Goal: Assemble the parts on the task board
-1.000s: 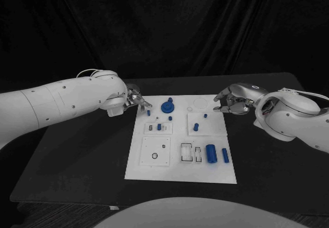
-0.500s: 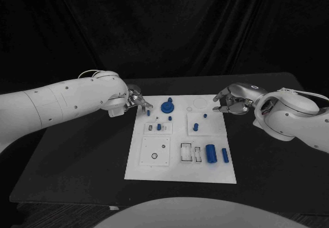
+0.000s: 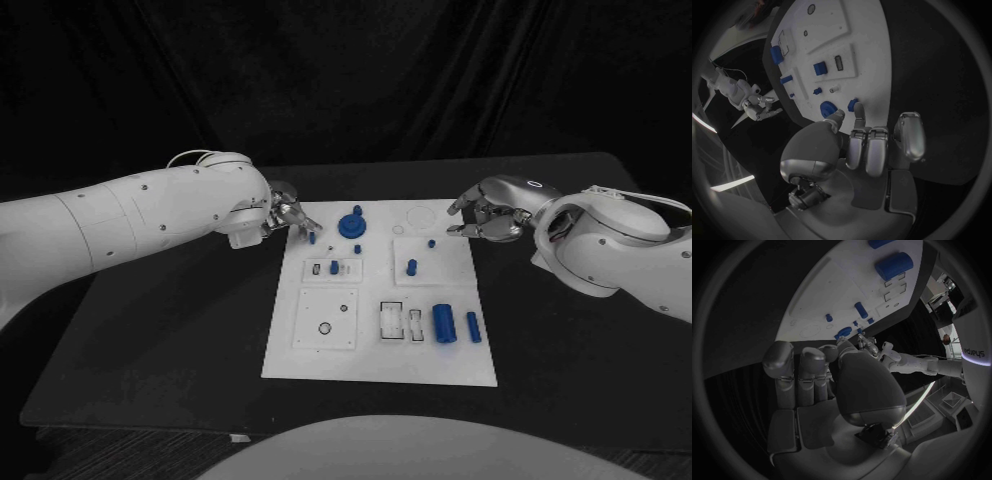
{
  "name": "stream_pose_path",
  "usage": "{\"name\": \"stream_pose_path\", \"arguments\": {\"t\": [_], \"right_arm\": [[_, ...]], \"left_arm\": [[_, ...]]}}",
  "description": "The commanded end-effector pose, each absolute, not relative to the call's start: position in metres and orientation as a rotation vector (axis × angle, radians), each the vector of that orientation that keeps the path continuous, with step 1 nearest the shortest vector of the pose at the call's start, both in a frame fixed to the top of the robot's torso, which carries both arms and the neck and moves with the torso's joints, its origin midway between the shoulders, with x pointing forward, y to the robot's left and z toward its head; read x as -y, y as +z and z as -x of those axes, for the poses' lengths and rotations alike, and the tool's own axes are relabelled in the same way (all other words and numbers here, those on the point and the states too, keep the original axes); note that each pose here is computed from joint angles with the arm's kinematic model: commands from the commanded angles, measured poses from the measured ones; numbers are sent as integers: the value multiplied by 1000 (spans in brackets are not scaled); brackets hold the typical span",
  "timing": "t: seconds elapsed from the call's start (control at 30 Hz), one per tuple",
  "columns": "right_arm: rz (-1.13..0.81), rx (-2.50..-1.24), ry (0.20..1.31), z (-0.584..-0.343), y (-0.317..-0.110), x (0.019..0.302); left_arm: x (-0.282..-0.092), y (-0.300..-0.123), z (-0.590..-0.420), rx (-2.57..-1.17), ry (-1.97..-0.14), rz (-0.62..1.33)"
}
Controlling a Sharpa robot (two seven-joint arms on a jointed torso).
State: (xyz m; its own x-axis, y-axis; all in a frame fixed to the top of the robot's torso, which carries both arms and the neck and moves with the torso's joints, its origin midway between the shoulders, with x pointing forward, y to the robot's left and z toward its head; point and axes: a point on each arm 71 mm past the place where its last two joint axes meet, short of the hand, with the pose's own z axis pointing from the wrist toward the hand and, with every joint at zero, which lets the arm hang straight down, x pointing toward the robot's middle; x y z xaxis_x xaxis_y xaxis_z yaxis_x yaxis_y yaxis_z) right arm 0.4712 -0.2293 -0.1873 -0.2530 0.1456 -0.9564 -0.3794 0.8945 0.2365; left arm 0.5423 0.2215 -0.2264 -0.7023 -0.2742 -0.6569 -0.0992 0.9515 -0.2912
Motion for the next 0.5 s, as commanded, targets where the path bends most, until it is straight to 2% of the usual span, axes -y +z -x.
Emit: {"name": "stream_pose_path", "arguments": {"t": [0.03, 0.5], "right_arm": [[181, -1768, 498, -471, -189, 229], [181, -1770, 497, -471, -189, 229]], "left_arm": [[-218, -228, -541, -2359, -326, 244], [-218, -230, -541, -2372, -320, 241]]}}
